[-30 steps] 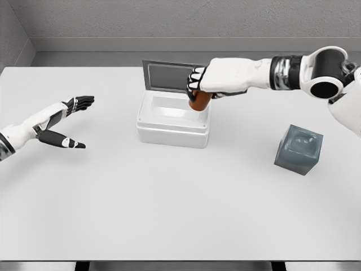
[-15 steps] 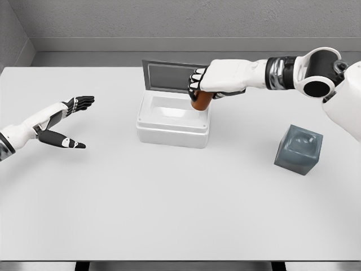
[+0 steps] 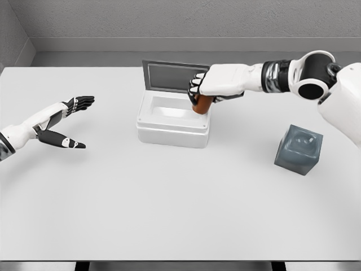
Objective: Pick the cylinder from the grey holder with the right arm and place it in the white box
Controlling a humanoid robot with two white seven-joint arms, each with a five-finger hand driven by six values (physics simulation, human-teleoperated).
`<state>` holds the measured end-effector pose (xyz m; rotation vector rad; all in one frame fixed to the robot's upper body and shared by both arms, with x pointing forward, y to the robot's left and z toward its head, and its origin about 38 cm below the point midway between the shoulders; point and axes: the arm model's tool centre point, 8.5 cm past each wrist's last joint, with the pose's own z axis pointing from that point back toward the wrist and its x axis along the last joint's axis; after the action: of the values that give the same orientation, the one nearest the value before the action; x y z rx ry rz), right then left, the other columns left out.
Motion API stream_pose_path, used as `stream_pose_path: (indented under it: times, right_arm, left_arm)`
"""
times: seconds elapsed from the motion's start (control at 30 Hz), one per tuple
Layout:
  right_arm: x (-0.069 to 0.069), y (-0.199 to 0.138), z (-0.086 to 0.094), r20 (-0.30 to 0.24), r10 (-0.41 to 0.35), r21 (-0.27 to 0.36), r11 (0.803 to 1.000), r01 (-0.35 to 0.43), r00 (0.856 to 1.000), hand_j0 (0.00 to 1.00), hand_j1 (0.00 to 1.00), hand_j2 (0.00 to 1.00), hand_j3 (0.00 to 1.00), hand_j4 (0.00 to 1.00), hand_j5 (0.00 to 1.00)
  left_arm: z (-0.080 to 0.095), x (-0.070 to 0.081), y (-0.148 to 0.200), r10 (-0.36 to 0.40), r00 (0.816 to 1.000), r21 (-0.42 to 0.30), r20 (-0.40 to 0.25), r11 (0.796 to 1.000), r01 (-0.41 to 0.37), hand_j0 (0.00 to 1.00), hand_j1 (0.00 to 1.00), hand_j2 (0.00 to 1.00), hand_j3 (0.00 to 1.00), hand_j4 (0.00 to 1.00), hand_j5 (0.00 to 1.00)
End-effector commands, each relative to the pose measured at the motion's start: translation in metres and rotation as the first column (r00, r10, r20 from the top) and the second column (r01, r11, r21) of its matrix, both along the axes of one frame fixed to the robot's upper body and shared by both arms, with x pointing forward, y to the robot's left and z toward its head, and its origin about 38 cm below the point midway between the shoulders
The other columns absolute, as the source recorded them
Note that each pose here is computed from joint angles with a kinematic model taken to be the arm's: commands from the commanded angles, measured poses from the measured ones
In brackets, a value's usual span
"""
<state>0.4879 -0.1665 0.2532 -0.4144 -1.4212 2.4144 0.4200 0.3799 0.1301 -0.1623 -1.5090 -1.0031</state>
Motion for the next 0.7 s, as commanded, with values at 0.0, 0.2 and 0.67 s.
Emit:
stream_pose_path:
  times: [0.0,0.2,0.67]
  right_arm:
    - [0.001,-0.001,-0.001,-0.008,-0.007,0.004,1.000,0.007,1.000,0.17,0.17,0.17,0.17,0.17,0.17]
    - [0.001,0.002,-0.001,-0.008,-0.003,0.006,1.000,0.003,1.000,0.37,0.37,0.37,0.37,0.37,0.37]
    - [-0.001,0.002,0.034,0.085,0.007,0.036,0.999,-0.010,0.996,1.00,1.00,1.00,1.00,1.00,1.00]
  left_arm:
    - [0.001,0.000,0.001,0.004,1.000,-0.005,0.000,1.000,-0.004,1.00,1.00,1.00,1.00,1.00,1.00]
    - [0.001,0.000,0.001,0.004,1.000,-0.005,0.000,1.000,-0.004,1.00,1.00,1.00,1.00,1.00,1.00]
    - [0.001,0.000,0.001,0.004,1.000,-0.005,0.000,1.000,-0.004,1.00,1.00,1.00,1.00,1.00,1.00]
